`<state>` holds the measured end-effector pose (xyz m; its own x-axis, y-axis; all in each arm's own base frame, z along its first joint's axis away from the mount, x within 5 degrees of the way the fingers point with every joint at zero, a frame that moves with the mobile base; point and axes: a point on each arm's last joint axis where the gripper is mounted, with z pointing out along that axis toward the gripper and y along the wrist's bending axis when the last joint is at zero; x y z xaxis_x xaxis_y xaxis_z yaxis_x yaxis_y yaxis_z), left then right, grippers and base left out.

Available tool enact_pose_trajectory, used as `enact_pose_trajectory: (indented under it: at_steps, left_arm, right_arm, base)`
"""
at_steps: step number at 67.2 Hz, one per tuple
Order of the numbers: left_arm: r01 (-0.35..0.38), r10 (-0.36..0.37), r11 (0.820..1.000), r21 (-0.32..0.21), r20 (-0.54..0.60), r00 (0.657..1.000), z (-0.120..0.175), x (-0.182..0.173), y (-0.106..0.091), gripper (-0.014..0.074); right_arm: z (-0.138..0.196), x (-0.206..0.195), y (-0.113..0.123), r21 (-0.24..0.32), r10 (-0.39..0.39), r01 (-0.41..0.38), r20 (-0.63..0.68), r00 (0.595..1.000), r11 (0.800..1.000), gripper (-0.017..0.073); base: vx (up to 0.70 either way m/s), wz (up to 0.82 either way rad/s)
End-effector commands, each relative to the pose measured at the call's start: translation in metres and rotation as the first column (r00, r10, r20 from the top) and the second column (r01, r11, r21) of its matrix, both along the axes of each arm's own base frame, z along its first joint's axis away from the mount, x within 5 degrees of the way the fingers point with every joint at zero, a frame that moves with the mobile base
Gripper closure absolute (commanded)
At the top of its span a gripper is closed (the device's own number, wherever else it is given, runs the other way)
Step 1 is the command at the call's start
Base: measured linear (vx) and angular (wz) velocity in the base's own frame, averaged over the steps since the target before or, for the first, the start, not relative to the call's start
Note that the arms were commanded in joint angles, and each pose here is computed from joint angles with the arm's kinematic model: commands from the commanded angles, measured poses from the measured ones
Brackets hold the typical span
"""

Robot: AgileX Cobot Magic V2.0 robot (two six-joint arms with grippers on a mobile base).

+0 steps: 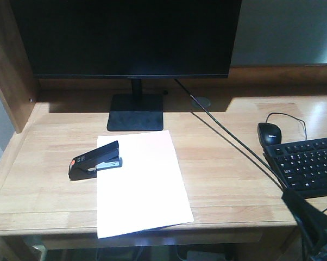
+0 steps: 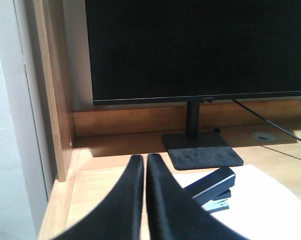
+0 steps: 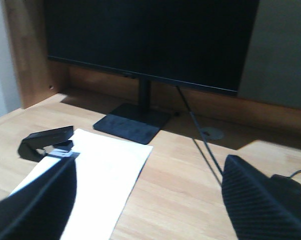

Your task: Grab stapler and paper to desk for stapling

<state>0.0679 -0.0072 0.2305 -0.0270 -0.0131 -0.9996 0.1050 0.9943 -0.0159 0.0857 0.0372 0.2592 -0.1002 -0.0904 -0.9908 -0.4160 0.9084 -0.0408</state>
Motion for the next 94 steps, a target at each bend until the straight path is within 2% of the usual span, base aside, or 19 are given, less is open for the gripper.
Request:
enact_pose_trajectory:
  at_steps: [1, 8, 15, 18, 22, 29, 65, 76, 86, 94]
  left_arm:
    - [0.007, -0.006, 1.000, -0.022, 0.083, 0.997, 0.015, 0.001, -0.001, 0.0600]
    - [0.007, -0.006, 1.000, -0.022, 0.083, 0.997, 0.015, 0.001, -0.001, 0.0600]
    - [0.007, -0.006, 1.000, -0.022, 0.083, 0.997, 0.015, 0.001, -0.001, 0.0600]
    - [0.007, -0.006, 1.000, -0.022, 0.083, 0.997, 0.015, 0.001, -0.001, 0.0600]
    - [0.007, -0.006, 1.000, -0.022, 0.083, 0.997, 0.015, 0.001, -0.001, 0.0600]
    - [0.007, -0.006, 1.000, -0.022, 0.083, 0.997, 0.015, 0.001, -0.001, 0.0600]
    - [0.007, -0.006, 1.000, -0.022, 0.083, 0.997, 0.015, 0.001, -0.001, 0.0600]
    - [0.007, -0.007, 1.000, 0.002, 0.087, 0.996, 0.001, -0.001, 0.000, 0.0600]
    - [-0.034, 0.027, 0.994, 0.099, 0.080, 0.996, -0.032, -0.006, 0.002, 0.0600]
    - [-0.074, 0.067, 0.992, 0.100, 0.066, 0.996, -0.037, -0.012, 0.005, 0.0600]
  right_arm:
    - [0.010, 0.003, -0.005, -0.001, -0.063, 0.063, 0.033, 0.997, 0.998, 0.0134]
    - [0.010, 0.003, -0.005, 0.002, -0.063, 0.063, 0.032, 0.998, 0.998, 0.0322]
    - [0.010, 0.003, -0.005, 0.039, -0.067, 0.066, 0.015, 0.998, 0.997, 0.0575]
    - [0.010, 0.004, -0.006, 0.073, -0.080, 0.080, 0.001, 0.997, 0.994, 0.0574]
    - [0.010, 0.004, -0.007, 0.092, -0.099, 0.099, -0.005, 0.995, 0.991, 0.0571]
    - [0.010, 0.005, -0.009, 0.089, -0.118, 0.118, 0.000, 0.993, 0.989, 0.0570]
    - [0.010, 0.005, -0.009, 0.088, -0.117, 0.117, -0.001, 0.993, 0.989, 0.0568]
    - [0.010, 0.005, -0.009, 0.088, -0.117, 0.117, -0.001, 0.993, 0.989, 0.0568]
    - [0.010, 0.005, -0.009, 0.088, -0.117, 0.117, -0.001, 0.993, 0.989, 0.0568]
    - [0.010, 0.005, -0.009, 0.088, -0.117, 0.117, -0.001, 0.993, 0.989, 0.0568]
  base:
    - [0.00, 0.00]
    - [0.00, 0.00]
    - [0.00, 0.00]
    - [0.00, 0.00]
    - [0.00, 0.00]
    - [0.00, 0.00]
    - [0.00, 0.00]
    - [0.00, 0.00]
    - [0.00, 0.00]
    - [0.00, 0.00]
